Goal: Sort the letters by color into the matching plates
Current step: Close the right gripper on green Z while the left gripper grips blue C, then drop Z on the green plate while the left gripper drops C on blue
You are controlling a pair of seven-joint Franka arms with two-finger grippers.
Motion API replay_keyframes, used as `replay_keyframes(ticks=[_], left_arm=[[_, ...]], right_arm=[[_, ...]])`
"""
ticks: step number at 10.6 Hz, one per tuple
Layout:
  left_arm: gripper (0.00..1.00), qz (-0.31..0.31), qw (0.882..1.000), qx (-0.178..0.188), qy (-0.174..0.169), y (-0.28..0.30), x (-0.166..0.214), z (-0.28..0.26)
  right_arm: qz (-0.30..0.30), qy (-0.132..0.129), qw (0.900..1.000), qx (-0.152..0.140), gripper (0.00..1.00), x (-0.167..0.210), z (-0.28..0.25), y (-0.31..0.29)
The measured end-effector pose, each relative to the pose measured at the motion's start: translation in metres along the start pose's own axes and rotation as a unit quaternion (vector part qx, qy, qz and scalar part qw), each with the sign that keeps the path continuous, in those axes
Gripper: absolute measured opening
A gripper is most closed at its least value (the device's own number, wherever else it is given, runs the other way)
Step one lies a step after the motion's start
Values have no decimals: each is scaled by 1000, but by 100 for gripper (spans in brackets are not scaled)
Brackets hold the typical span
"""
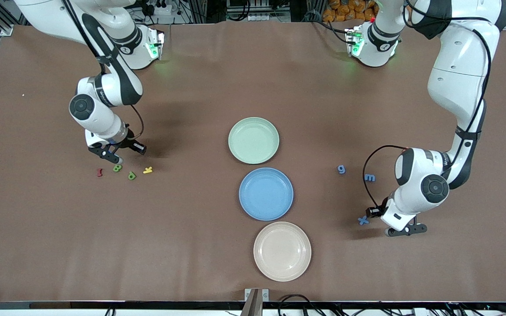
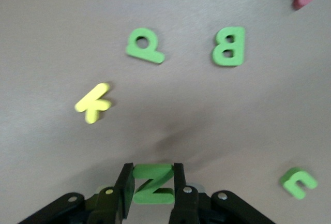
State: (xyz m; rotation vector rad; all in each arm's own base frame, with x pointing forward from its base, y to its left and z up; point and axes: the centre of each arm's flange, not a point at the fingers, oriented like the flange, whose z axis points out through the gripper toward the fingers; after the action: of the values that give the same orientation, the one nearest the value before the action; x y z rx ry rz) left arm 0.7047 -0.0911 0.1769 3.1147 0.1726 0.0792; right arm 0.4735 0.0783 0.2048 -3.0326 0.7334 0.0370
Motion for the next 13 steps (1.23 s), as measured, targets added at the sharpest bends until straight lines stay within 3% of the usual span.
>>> replay_keyframes(ticks=[2,8,13], left_arm=[[35,5,1000,1,-1,8,0,-8],[35,-15,1000,4,-7,18,-1,-30],[35,-60,998,10,-24,99,-31,-35]], right_arm=[[25,3,1000,10,35,-10,-6,-25],[43,2,999,30,35,-46,-18,-82],[12,-4,999,51,35,-94,-31,-137]])
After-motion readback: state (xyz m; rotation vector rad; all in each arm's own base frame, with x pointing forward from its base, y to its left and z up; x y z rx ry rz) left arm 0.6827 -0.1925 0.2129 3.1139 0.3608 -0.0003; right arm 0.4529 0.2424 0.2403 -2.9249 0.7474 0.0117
